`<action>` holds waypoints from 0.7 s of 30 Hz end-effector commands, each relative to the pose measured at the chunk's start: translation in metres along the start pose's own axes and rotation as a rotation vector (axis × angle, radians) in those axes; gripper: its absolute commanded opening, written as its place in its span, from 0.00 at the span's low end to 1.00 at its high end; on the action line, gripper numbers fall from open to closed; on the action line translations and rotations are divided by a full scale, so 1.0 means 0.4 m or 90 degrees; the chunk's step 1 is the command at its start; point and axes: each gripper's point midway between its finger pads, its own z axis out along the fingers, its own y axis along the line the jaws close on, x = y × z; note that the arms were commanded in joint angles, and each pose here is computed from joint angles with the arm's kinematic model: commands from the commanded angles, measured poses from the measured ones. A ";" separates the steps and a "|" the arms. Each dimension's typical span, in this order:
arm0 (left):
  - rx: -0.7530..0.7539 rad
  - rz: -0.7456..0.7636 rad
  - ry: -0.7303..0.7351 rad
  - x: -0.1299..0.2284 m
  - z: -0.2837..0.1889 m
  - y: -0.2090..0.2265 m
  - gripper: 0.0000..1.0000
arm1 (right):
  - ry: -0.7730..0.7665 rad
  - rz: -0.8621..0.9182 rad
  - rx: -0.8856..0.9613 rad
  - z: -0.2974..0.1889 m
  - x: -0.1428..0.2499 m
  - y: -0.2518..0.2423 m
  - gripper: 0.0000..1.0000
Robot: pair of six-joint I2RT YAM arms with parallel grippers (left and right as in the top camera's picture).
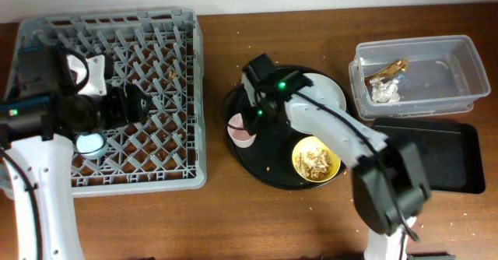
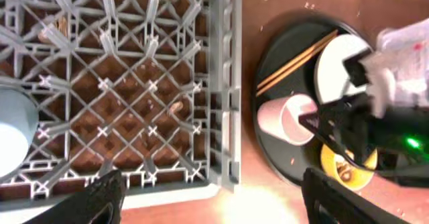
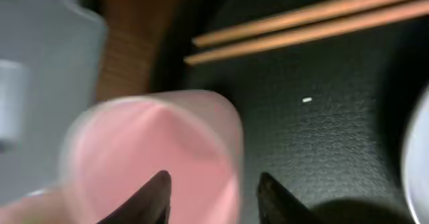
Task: Sort waste into correct bins and load items into the dishwasher rack
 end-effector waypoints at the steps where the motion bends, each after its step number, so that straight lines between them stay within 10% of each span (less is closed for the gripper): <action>1: -0.033 0.024 0.040 0.035 0.015 0.004 0.82 | 0.024 0.026 0.017 0.052 0.012 -0.027 0.17; 6: 0.200 0.046 0.006 0.001 0.034 -0.144 0.95 | -0.049 -0.024 -0.130 -0.249 -0.004 0.058 0.04; 11: 0.723 0.129 0.019 0.010 -0.109 -0.422 0.99 | -0.275 -0.245 -0.533 -0.653 -0.009 0.262 0.04; 21: 0.858 0.223 0.120 0.130 -0.152 -0.592 0.75 | -0.352 -0.315 -0.524 -0.664 -0.069 0.284 0.04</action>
